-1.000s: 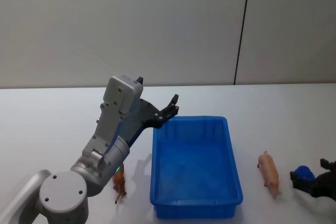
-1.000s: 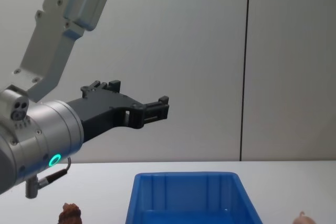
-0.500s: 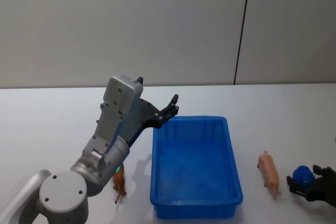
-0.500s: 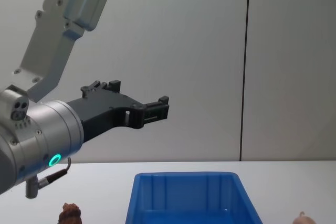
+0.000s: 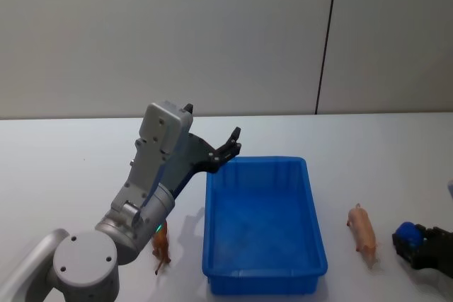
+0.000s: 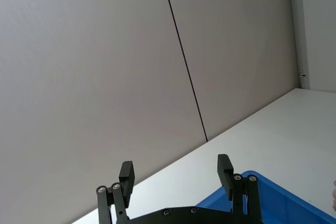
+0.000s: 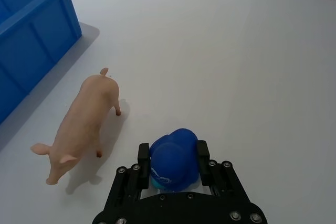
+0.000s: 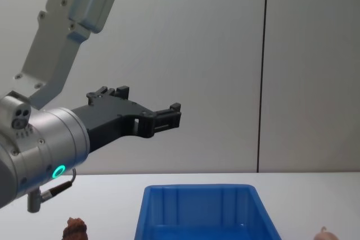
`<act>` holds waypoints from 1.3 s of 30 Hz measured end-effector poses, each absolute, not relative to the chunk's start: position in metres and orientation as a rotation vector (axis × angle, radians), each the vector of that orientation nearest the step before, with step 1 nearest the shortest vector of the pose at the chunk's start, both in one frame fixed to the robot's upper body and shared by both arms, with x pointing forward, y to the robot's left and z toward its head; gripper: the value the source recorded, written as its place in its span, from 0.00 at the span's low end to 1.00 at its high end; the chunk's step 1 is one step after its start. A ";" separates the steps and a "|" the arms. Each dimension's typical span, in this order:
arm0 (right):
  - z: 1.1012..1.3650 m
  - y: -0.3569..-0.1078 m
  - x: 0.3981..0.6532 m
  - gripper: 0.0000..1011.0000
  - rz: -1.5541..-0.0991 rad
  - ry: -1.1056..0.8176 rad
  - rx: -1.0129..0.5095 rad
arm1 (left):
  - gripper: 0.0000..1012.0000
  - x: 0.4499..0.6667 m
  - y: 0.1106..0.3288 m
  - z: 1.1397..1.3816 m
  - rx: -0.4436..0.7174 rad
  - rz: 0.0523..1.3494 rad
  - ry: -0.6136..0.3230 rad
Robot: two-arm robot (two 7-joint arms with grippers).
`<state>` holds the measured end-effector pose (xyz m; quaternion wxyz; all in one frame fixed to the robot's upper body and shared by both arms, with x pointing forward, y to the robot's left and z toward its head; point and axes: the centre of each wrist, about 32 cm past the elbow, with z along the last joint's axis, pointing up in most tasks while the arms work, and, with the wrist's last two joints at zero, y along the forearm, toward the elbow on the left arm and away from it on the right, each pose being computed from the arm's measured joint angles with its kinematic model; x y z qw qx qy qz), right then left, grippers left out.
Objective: Pick up the two dolls from the table and place them into the box.
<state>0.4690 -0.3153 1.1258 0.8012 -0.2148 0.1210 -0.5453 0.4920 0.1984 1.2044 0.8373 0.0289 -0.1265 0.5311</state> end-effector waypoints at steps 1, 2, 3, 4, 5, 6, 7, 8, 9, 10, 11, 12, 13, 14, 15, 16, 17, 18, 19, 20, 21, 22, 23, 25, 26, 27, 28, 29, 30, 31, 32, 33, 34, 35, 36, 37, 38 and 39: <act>1.126 -0.315 0.469 0.51 -1.170 0.259 -0.461 | 0.99 0.492 0.198 1.204 0.061 1.124 -0.268; 1.126 -0.315 0.469 0.49 -1.172 0.259 -0.460 | 0.99 0.492 0.198 1.204 0.061 1.124 -0.268; 1.126 -0.315 0.470 0.49 -1.173 0.259 -0.460 | 0.99 0.492 0.198 1.204 0.061 1.124 -0.268; 1.126 -0.315 0.470 0.48 -1.175 0.257 -0.459 | 0.99 0.492 0.198 1.204 0.061 1.124 -0.268; 1.126 -0.315 0.470 0.48 -1.176 0.256 -0.458 | 0.99 0.492 0.198 1.204 0.061 1.124 -0.268; 1.126 -0.315 0.470 0.46 -1.177 0.254 -0.456 | 0.99 0.492 0.198 1.204 0.061 1.124 -0.268; 1.126 -0.315 0.470 0.46 -1.178 0.251 -0.454 | 0.99 0.492 0.198 1.204 0.061 1.124 -0.268; 1.127 -0.314 0.470 0.45 -1.181 0.244 -0.448 | 0.99 0.492 0.198 1.204 0.061 1.124 -0.268; 1.128 -0.314 0.470 0.45 -1.183 0.240 -0.444 | 0.99 0.492 0.198 1.204 0.061 1.124 -0.268; 1.128 -0.314 0.471 0.44 -1.184 0.235 -0.439 | 0.99 0.492 0.198 1.204 0.061 1.124 -0.268; 1.129 -0.314 0.471 0.44 -1.185 0.232 -0.435 | 0.99 0.492 0.198 1.204 0.061 1.124 -0.268; 1.131 -0.313 0.471 0.42 -1.187 0.221 -0.422 | 0.99 0.492 0.198 1.204 0.061 1.124 -0.268; 1.132 -0.313 0.471 0.42 -1.188 0.216 -0.416 | 0.99 0.492 0.198 1.204 0.061 1.124 -0.268; 1.133 -0.313 0.471 0.42 -1.188 0.210 -0.409 | 0.99 0.492 0.198 1.204 0.061 1.124 -0.268; 1.135 -0.312 0.472 0.41 -1.187 0.198 -0.396 | 0.99 0.492 0.198 1.204 0.061 1.124 -0.268; 1.135 -0.312 0.472 0.41 -1.187 0.198 -0.396 | 0.99 0.492 0.198 1.204 0.061 1.124 -0.268; 1.138 -0.311 0.472 0.40 -1.186 0.185 -0.381 | 0.99 0.492 0.198 1.204 0.061 1.124 -0.268; 1.141 -0.310 0.473 0.39 -1.184 0.171 -0.365 | 0.99 0.492 0.198 1.204 0.061 1.124 -0.268; 1.142 -0.309 0.473 0.38 -1.183 0.166 -0.358 | 0.99 0.492 0.198 1.204 0.061 1.124 -0.268; 1.144 -0.308 0.473 0.38 -1.180 0.157 -0.348 | 0.99 0.492 0.198 1.204 0.061 1.124 -0.268; 1.146 -0.308 0.474 0.37 -1.178 0.151 -0.341 | 0.99 0.492 0.198 1.204 0.061 1.124 -0.268; 1.150 -0.306 0.475 0.36 -1.170 0.134 -0.321 | 0.99 0.492 0.198 1.204 0.061 1.124 -0.268; 1.152 -0.305 0.475 0.35 -1.165 0.127 -0.311 | 0.99 0.492 0.198 1.204 0.061 1.124 -0.268; 1.158 -0.302 0.477 0.35 -1.149 0.108 -0.287 | 0.99 0.492 0.198 1.204 0.061 1.124 -0.268; 1.160 -0.300 0.478 0.34 -1.143 0.101 -0.278 | 0.99 0.492 0.198 1.204 0.061 1.124 -0.268; 1.162 -0.299 0.478 0.33 -1.136 0.094 -0.270 | 0.99 0.492 0.198 1.204 0.061 1.124 -0.268; 1.164 -0.298 0.479 0.33 -1.128 0.087 -0.261 | 0.99 0.492 0.198 1.204 0.061 1.124 -0.268; 1.169 -0.294 0.481 0.33 -1.106 0.071 -0.240 | 0.99 0.492 0.198 1.204 0.061 1.124 -0.268; 1.169 -0.294 0.481 0.31 -1.106 0.071 -0.240 | 0.99 0.492 0.198 1.204 0.061 1.124 -0.268; 1.172 -0.291 0.482 0.31 -1.087 0.061 -0.226 | 0.99 0.492 0.198 1.204 0.061 1.124 -0.268; 1.174 -0.289 0.483 0.30 -1.080 0.057 -0.220 | 0.99 0.492 0.198 1.204 0.061 1.124 -0.268; 1.177 -0.286 0.484 0.30 -1.061 0.049 -0.209 | 0.99 0.492 0.198 1.204 0.061 1.124 -0.268; 1.178 -0.284 0.485 0.29 -1.052 0.046 -0.203 | 0.99 0.492 0.198 1.204 0.061 1.124 -0.268; 1.179 -0.282 0.486 0.29 -1.041 0.043 -0.197 | 0.99 0.492 0.198 1.204 0.061 1.124 -0.268; 1.181 -0.281 0.486 0.28 -1.032 0.040 -0.192 | 0.99 0.492 0.198 1.204 0.061 1.124 -0.268; 1.182 -0.279 0.487 0.28 -1.020 0.037 -0.188 | 0.99 0.492 0.198 1.204 0.061 1.124 -0.268; 1.184 -0.275 0.488 0.27 -1.001 0.032 -0.180 | 0.99 0.492 0.198 1.204 0.061 1.124 -0.268; 1.185 -0.273 0.489 0.26 -0.990 0.029 -0.177 | 0.99 0.492 0.198 1.204 0.061 1.124 -0.268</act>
